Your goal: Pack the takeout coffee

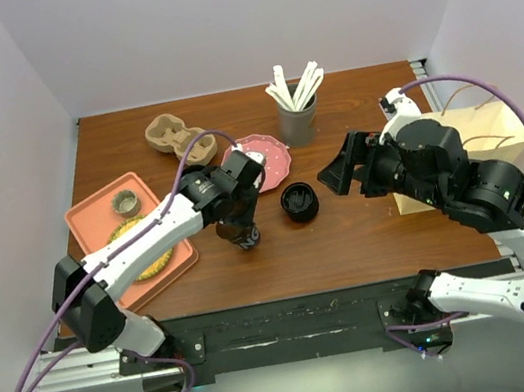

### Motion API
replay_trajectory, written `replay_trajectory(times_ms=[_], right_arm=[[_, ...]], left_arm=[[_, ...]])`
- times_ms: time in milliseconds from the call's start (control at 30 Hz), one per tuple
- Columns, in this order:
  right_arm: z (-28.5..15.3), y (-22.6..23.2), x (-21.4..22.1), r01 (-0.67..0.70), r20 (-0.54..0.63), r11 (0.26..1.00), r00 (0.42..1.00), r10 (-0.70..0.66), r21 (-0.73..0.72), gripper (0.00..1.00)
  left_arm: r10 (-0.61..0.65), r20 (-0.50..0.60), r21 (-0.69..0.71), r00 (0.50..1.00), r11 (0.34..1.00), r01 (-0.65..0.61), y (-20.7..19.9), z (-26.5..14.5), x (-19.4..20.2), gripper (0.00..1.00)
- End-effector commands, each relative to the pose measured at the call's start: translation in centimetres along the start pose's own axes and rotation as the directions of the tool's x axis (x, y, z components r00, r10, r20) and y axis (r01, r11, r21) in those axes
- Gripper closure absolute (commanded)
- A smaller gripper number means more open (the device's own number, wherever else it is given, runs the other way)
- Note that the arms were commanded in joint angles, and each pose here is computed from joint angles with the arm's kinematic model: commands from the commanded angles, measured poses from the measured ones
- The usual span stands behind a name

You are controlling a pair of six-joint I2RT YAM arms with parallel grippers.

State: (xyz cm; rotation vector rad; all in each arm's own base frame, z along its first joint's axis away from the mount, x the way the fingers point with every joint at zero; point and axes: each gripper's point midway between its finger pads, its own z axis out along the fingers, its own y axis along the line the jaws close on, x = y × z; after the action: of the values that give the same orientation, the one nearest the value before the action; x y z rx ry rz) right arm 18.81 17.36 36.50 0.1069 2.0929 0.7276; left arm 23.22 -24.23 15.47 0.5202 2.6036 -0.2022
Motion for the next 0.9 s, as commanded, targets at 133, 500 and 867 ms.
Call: replay_trajectory(times_ms=[133,500,867], right_arm=[[0.3,-0.4,-0.1,-0.012,0.008,0.999,1.000,0.012,0.030,0.13],[1.3,-0.3,-0.3,0.054,-0.005,0.997,0.999,-0.054,0.051,0.13],[2.0,-1.3,0.5,0.060,-0.026,0.994,0.998,-0.058,0.094,0.15]], left_arm=[[-0.032,0.031,0.034,0.999,0.999,0.031,-1.6,2.1,-0.9,1.00],[-0.051,-0.014,0.044,0.999,0.998,0.052,-2.6,4.1,0.8,0.95],[-0.111,0.123,0.226,0.986,0.971,0.082,-5.0,-1.4,-2.4,0.57]])
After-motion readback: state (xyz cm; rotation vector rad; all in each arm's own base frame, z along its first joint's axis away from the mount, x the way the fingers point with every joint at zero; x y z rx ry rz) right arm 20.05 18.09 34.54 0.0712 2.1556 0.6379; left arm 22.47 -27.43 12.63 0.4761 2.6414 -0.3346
